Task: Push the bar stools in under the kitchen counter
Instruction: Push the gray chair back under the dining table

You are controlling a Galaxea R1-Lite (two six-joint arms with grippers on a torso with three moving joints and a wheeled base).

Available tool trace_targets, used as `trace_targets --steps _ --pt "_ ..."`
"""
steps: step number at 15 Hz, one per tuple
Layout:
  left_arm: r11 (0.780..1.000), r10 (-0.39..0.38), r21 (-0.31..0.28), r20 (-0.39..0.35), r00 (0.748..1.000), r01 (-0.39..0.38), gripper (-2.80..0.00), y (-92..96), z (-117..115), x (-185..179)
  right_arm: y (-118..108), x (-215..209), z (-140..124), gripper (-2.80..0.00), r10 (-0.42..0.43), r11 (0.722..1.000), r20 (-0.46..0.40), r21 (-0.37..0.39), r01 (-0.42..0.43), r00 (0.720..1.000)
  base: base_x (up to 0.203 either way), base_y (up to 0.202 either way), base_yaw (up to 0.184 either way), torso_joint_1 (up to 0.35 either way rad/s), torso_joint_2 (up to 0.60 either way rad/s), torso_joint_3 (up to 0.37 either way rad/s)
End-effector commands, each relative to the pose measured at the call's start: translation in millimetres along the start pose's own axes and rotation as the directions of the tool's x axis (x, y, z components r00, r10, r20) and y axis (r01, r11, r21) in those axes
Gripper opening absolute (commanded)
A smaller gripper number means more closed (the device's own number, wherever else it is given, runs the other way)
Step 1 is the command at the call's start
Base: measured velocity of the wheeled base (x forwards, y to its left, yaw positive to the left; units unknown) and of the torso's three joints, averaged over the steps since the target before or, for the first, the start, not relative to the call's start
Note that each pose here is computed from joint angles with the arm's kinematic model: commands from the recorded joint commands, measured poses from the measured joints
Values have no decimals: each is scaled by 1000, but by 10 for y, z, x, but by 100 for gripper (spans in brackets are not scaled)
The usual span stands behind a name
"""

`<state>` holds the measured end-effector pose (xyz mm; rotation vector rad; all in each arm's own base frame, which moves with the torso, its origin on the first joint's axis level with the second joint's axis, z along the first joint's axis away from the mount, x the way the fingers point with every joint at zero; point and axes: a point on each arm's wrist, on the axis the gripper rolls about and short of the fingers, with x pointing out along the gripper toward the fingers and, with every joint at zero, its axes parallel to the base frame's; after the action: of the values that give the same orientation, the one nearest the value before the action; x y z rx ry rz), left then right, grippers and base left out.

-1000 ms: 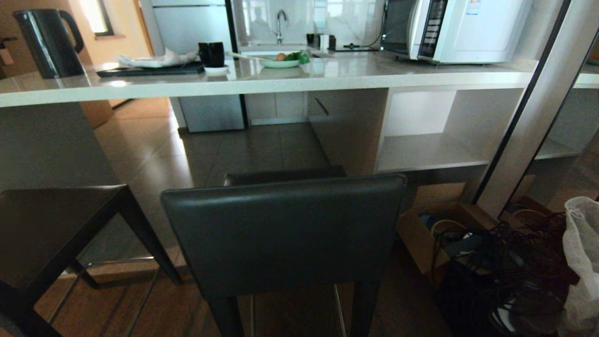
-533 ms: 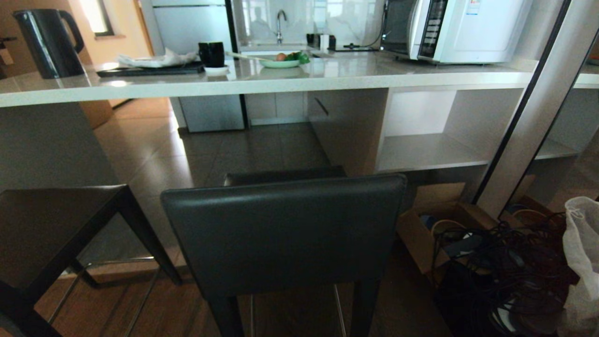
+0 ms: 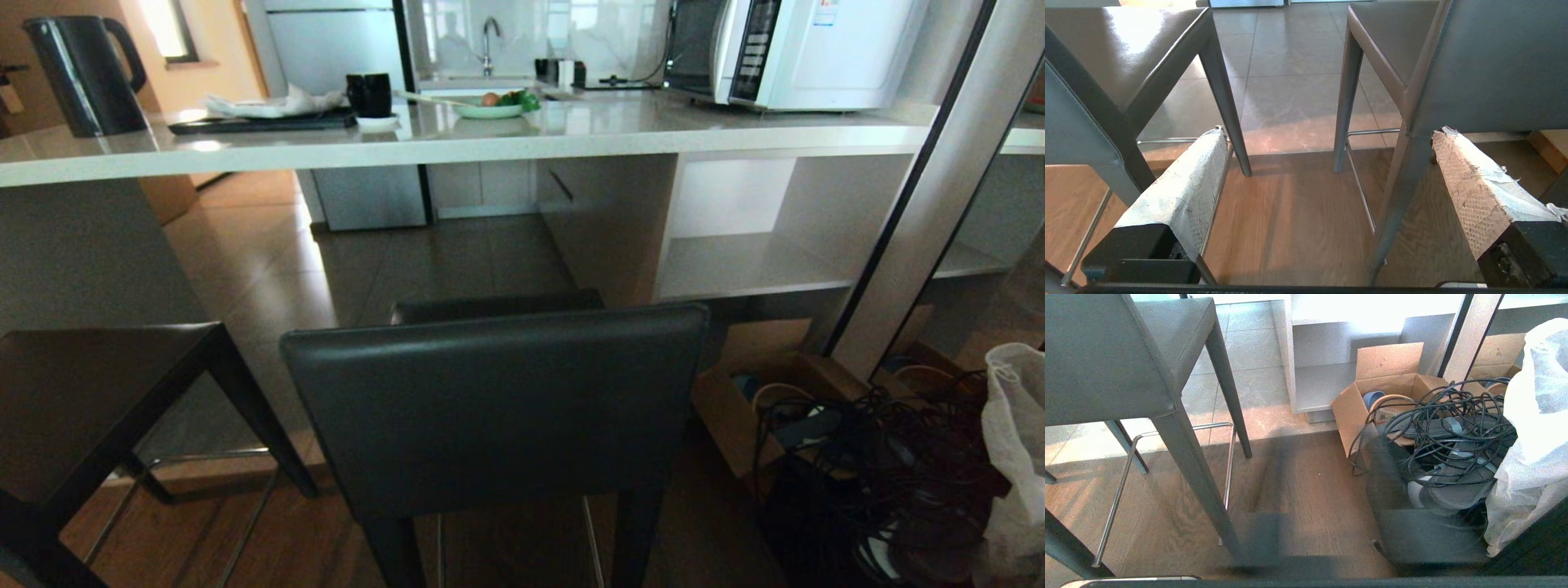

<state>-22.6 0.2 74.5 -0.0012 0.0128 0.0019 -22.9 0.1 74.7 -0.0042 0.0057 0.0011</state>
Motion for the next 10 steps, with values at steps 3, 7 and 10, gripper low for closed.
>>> trace_targets --steps 3,7,10 --pt "1000 1 -2 -3 1000 -1 0 0 2 3 0 1 0 -280 0 1000 -2 0 0 1000 0 0 0 0 0 0" --pt "1000 -2 -2 -3 1000 2 0 0 2 3 0 1 0 -280 0 1000 -2 1 0 1000 0 0 0 0 0 0" --pt "1000 1 -5 -3 1000 -1 0 0 2 3 0 1 0 -280 0 1000 -2 1 0 1000 0 0 0 0 0 0"
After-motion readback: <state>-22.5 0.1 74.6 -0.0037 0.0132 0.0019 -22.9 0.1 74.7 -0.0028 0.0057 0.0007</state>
